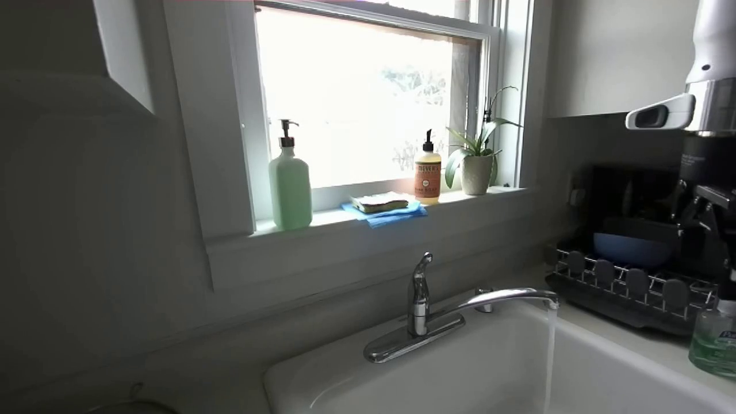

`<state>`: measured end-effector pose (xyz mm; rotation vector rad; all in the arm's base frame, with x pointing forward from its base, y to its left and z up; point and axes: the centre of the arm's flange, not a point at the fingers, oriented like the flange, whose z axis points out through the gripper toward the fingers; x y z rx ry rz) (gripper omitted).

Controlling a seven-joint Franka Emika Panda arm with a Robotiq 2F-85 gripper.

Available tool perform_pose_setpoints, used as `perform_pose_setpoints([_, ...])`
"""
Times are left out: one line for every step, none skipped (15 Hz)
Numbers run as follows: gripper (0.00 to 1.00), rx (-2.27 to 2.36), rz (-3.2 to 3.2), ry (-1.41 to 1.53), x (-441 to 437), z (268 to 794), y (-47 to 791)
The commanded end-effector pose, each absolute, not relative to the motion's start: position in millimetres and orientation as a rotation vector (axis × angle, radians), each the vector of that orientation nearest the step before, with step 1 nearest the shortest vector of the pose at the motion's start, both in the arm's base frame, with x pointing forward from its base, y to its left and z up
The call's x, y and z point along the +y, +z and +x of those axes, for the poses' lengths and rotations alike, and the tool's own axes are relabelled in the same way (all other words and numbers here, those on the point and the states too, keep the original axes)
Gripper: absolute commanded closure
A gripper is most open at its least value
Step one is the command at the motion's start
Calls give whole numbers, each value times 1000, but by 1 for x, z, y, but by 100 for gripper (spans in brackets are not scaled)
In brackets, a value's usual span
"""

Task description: Turn the faucet off

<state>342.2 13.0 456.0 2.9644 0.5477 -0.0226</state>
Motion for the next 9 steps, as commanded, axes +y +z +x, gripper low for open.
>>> perform_pose_setpoints([0,480,2986,174,-10,351,462])
perform_pose_setpoints([0,444,2998,240,-13,357,465])
perform_pose_setpoints([0,424,3007,295,-15,362,467])
perform_pose_setpoints([0,398,3008,368,-16,368,469])
perform_pose_setpoints([0,380,3008,434,-15,375,472])
perform_pose_setpoints([0,359,3007,492,-12,383,475])
perform_pose_setpoints([0,346,3003,537,-9,391,477])
perform_pose_setpoints([0,327,3000,581,-5,399,478])
perform_pose_setpoints([0,302,3000,617,1,410,478])
